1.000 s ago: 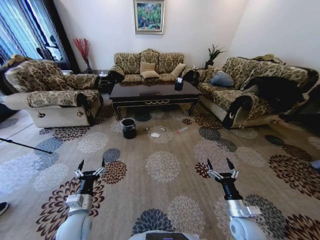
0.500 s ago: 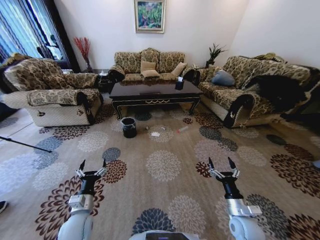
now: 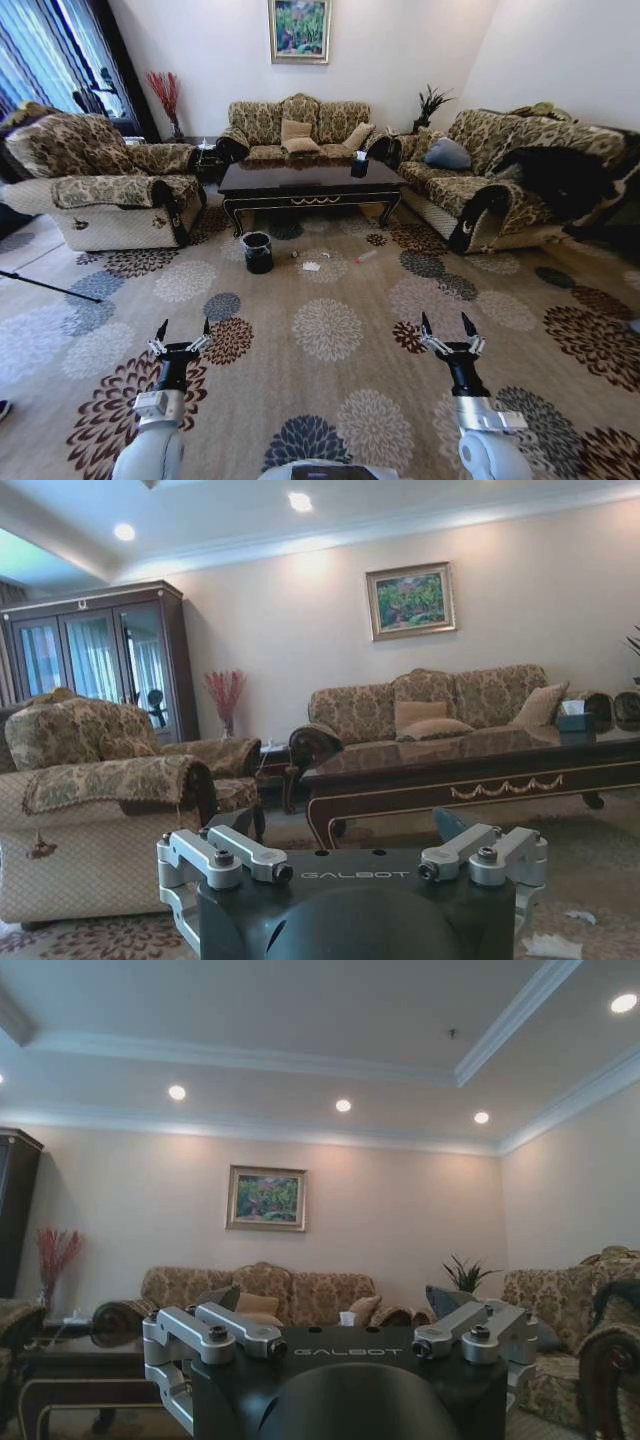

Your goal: Move to the front of the table and pick up the trash from the floor, then place it into the trash bin.

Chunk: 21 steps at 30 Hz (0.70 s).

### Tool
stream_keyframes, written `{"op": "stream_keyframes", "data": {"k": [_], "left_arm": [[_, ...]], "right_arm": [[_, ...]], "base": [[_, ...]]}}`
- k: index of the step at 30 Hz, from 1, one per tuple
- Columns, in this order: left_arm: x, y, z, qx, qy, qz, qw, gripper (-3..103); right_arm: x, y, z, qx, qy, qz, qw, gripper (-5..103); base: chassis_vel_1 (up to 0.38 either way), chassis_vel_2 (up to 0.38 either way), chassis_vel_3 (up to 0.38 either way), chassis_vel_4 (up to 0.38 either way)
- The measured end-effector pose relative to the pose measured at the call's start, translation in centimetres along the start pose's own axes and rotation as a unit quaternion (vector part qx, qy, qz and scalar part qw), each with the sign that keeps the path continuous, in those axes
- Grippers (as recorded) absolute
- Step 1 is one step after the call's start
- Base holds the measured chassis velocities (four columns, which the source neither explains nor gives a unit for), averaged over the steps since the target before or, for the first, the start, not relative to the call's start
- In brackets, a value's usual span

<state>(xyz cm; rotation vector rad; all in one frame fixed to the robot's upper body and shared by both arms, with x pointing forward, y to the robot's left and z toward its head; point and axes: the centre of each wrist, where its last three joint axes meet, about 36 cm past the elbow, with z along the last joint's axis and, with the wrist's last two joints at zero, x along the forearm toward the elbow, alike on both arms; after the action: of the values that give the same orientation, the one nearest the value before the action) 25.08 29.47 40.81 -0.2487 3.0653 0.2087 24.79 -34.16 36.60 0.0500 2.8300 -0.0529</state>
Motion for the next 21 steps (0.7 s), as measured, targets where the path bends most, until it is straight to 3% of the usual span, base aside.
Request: {"op": "stream_keyframes", "data": {"k": [5,12,21], "left_arm": [[0.0,0.2,-0.9,-0.006,-0.008,-0.001,0.9999,100],[0.0,0.2,-1.3,-0.021,-0.012,0.003,0.9997,100],[0.0,0.0,-1.2,-0.023,-0.013,0.007,0.9996,100]], "right_arm": [[-0.2,0.1,-2.1,0.035,0.032,0.016,0.999,100],[-0.7,0.4,-5.1,0.040,0.054,0.000,0.998,100],[-1.1,0.8,-5.2,-0.003,0.040,-0.121,0.992,100]], "base": [[0.000,0.000,0.000,0.000],[0.000,0.000,0.000,0.000],[0.000,0.000,0.000,0.000]]}}
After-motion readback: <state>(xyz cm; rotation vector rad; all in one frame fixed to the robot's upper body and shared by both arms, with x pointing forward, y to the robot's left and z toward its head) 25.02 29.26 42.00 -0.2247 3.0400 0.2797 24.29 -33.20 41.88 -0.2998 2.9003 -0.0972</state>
